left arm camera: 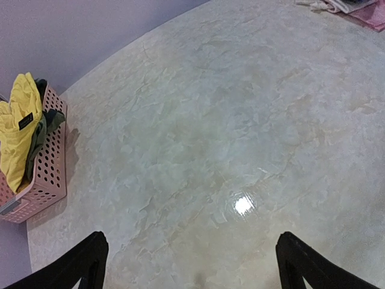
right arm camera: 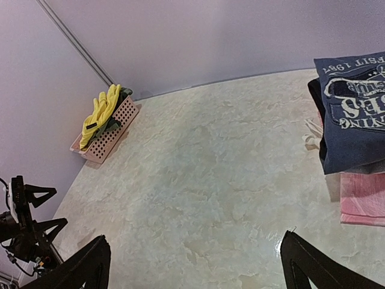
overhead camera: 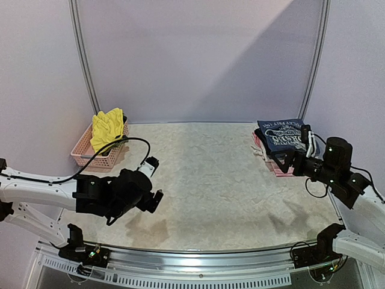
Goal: Fold and stack the mixed laundry pile
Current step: Reset both arms
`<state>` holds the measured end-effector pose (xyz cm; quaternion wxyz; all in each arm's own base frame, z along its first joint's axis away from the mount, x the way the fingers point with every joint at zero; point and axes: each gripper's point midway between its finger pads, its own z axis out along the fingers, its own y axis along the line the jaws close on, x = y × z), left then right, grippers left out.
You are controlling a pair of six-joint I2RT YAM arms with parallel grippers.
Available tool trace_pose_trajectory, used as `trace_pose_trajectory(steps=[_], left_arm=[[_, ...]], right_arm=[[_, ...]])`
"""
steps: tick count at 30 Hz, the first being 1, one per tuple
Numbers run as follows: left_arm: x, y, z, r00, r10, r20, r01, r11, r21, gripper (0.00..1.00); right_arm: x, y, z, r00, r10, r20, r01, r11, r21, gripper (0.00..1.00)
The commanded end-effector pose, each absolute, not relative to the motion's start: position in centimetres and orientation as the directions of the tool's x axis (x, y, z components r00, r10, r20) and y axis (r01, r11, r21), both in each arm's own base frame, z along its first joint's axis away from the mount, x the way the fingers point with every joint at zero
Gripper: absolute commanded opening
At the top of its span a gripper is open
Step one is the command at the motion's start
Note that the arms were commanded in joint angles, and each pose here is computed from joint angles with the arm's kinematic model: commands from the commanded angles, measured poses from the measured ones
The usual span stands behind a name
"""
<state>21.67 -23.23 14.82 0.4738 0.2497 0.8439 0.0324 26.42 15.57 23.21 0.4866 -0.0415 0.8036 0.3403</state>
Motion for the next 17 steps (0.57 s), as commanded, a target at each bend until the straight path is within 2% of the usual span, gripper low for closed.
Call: trace_pose_trajectory(steps=[1, 8, 17], left_arm=[[22.8, -24.0, 16.0, -0.418, 0.411, -0.810, 0.379, 0.889, 0.256, 1.00], [23.1, -23.5, 15.7, -0.431, 0.410, -0.804, 0.372, 0.892, 0.256, 0.99], [23.0, -23.0, 15.7, -0.435, 0.401, -0.806, 0.365, 0.897, 0.250, 1.00]], right_arm=[[25.8, 13.7, 22.5, -0.471, 0.342, -0.813, -0.333, 0.785, 0.523, 0.99], [24.8, 12.4, 23.2, -0.406, 0.371, -0.835, -0.323, 0.796, 0.511, 0.99], [24.9, 12.4, 22.7, -0.420, 0.369, -0.829, -0.311, 0.800, 0.513, 0.99]])
